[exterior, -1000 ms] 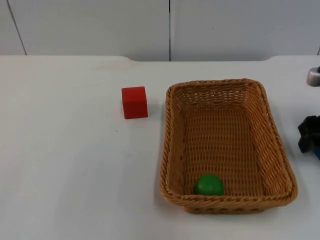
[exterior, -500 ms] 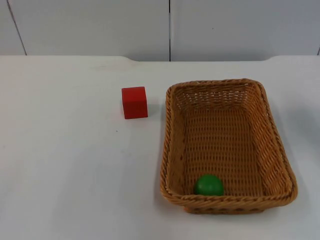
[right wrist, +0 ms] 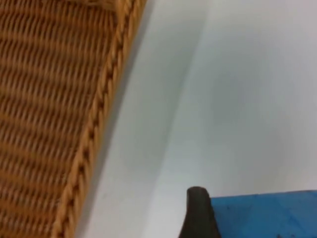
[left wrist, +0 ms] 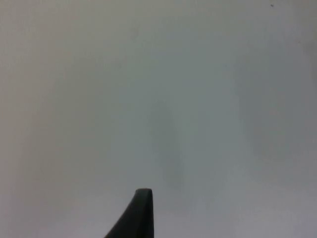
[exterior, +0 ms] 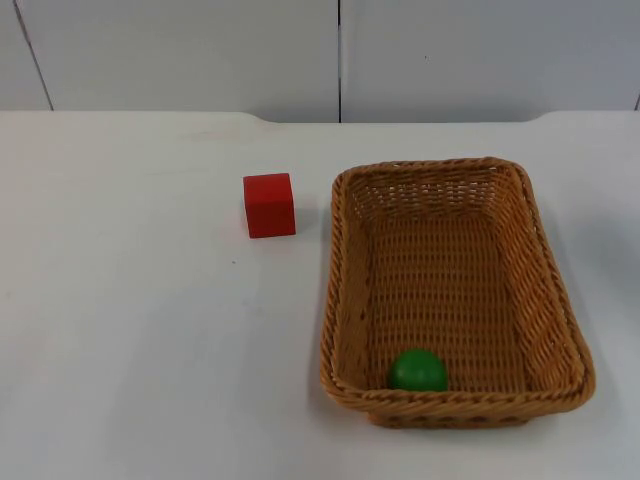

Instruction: Place all geometric objects except the red cube into the basket.

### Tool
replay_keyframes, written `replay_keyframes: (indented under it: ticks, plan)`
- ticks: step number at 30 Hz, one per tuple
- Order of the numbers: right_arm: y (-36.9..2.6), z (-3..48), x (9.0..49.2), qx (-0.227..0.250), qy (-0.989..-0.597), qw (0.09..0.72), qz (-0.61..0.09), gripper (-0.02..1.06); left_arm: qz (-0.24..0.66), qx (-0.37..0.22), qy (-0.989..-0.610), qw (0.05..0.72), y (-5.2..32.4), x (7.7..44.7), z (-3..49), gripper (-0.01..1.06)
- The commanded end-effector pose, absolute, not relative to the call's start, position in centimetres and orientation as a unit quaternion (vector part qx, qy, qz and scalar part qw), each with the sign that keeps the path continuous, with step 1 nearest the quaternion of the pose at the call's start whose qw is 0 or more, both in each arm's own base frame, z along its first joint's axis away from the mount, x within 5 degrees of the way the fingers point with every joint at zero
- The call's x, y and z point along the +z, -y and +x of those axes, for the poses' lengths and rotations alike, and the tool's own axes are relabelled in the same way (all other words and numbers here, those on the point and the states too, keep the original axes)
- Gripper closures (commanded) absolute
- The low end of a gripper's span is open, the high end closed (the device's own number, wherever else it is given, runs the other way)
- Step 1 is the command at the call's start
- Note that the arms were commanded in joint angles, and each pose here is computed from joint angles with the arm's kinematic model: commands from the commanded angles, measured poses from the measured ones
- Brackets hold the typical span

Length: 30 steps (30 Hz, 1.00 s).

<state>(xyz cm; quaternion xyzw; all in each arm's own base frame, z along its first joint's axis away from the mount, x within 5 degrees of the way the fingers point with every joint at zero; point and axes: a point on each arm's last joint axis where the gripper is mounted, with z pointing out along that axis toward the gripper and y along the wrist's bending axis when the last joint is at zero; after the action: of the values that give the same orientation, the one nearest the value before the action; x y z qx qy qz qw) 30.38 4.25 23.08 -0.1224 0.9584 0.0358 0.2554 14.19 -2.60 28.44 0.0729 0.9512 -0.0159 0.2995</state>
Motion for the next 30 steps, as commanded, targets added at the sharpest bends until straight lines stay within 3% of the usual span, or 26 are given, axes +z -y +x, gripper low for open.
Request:
replay_keyframes:
  ticks: [1, 7, 15, 23, 28, 30]
  plan:
    - [-4.7, 30.5, 23.7, 0.047, -0.956, 0.262, -0.119, 1.05, 0.073, -0.013, -0.948, 0.310, 2.5, 28.5, 14.3, 0.00]
    - [-8.4, 31.9, 24.7, 0.064, -0.949, 0.255, -0.172, 1.05, 0.073, -0.013, -0.948, 0.310, 2.5, 28.5, 14.3, 0.00]
    - [-17.0, 36.2, 24.1, 0.089, -0.928, 0.248, -0.264, 1.05, 0.073, -0.013, -0.948, 0.310, 2.5, 28.5, 14.3, 0.00]
    - [-21.9, 39.4, 20.5, 0.093, -0.912, 0.256, -0.306, 1.05, 0.073, -0.013, -0.948, 0.311, 2.5, 28.5, 14.3, 0.00]
    - [-22.4, 40.2, 16.9, 0.090, -0.920, 0.232, -0.303, 0.95, 0.073, -0.013, -0.948, 0.311, 2.5, 28.5, 14.3, 0.00]
    - [-22.4, 40.3, 15.5, 0.087, -0.924, 0.216, -0.304, 0.85, 0.073, -0.013, -0.948, 0.311, 2.5, 28.5, 14.3, 0.00]
